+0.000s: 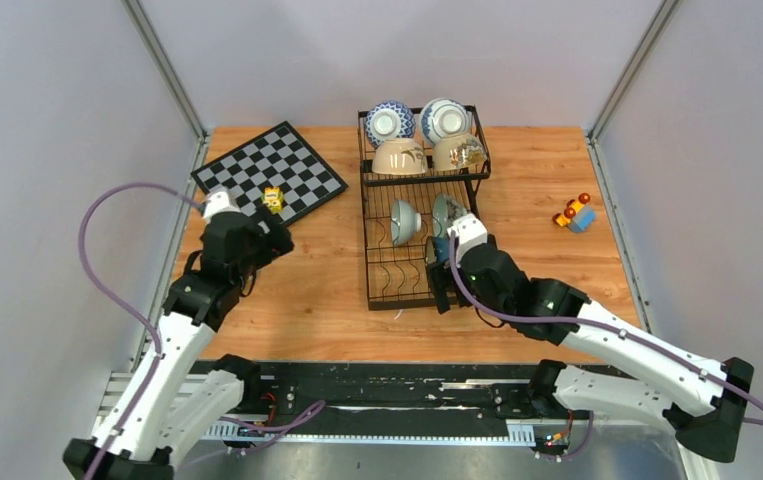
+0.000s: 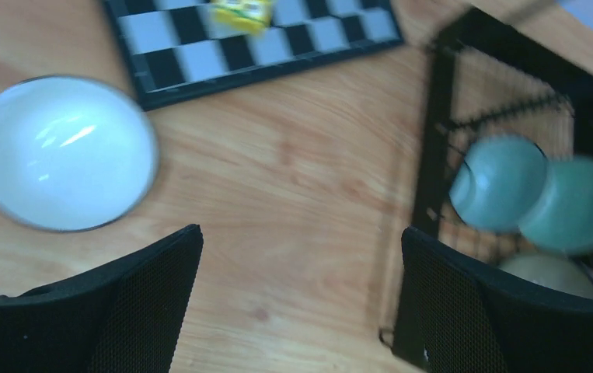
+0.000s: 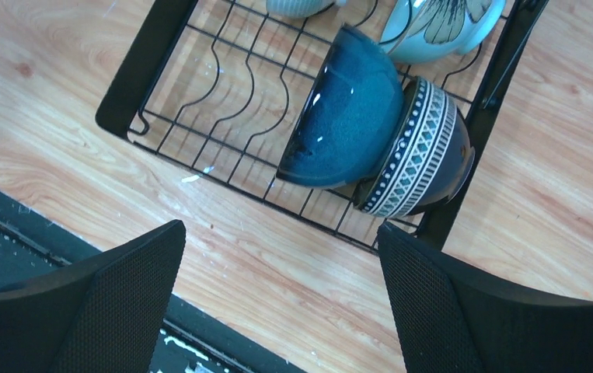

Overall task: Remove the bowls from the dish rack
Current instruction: Pick up the bowl from the dish rack.

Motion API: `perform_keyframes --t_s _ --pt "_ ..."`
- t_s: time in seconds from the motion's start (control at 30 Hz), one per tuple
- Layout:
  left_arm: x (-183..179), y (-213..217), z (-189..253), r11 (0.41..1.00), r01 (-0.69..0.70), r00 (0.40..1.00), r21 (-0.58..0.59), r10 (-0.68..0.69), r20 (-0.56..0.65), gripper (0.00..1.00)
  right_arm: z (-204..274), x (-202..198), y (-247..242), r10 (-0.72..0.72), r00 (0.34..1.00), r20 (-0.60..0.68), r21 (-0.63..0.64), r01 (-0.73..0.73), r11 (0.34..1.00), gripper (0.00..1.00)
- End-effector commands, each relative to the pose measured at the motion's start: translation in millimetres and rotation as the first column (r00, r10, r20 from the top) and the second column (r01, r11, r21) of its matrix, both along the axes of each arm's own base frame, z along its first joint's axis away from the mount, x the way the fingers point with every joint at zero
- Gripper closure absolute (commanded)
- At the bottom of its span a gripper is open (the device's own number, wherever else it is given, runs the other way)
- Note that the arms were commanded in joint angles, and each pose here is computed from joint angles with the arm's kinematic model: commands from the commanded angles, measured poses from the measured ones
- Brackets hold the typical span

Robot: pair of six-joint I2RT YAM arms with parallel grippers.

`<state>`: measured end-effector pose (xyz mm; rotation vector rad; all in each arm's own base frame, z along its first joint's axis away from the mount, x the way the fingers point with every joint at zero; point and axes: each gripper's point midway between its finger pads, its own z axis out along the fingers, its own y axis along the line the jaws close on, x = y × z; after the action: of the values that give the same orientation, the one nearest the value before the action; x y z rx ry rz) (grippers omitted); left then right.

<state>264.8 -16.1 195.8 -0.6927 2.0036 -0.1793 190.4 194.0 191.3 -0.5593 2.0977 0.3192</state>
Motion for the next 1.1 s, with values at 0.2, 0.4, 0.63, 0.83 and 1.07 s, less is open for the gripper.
perform_keyframes --t_s 0.2,0.4,0.63,0.83,1.07 --pt "-20 -141 39 0.825 0.558 0.814 0.087 -0.565 0.136 0.01 5 47 -44 -0.331 0.937 -0.112 0.126 0.344 0.931 0.01" --pt "-43 -218 48 0.629 0.774 0.613 -0.071 -0.718 0.33 0.02 -16 51 -93 -0.517 0.83 -0.209 0.206 0.554 0.807 0.03" --pt "-49 -275 31 0.458 0.857 0.514 -0.238 -0.724 0.46 0.02 -10 44 -114 -0.542 0.837 -0.076 0.245 0.543 0.803 0.08" --pt "-38 -302 16 0.395 0.876 0.481 -0.276 -0.729 0.486 0.04 -18 41 -106 -0.482 0.872 -0.083 0.271 0.485 0.831 0.09" --pt "-28 -319 11 0.362 0.871 0.49 -0.334 -0.703 0.515 0.15 -23 44 -107 -0.518 0.844 -0.141 0.389 0.528 0.755 0.15"
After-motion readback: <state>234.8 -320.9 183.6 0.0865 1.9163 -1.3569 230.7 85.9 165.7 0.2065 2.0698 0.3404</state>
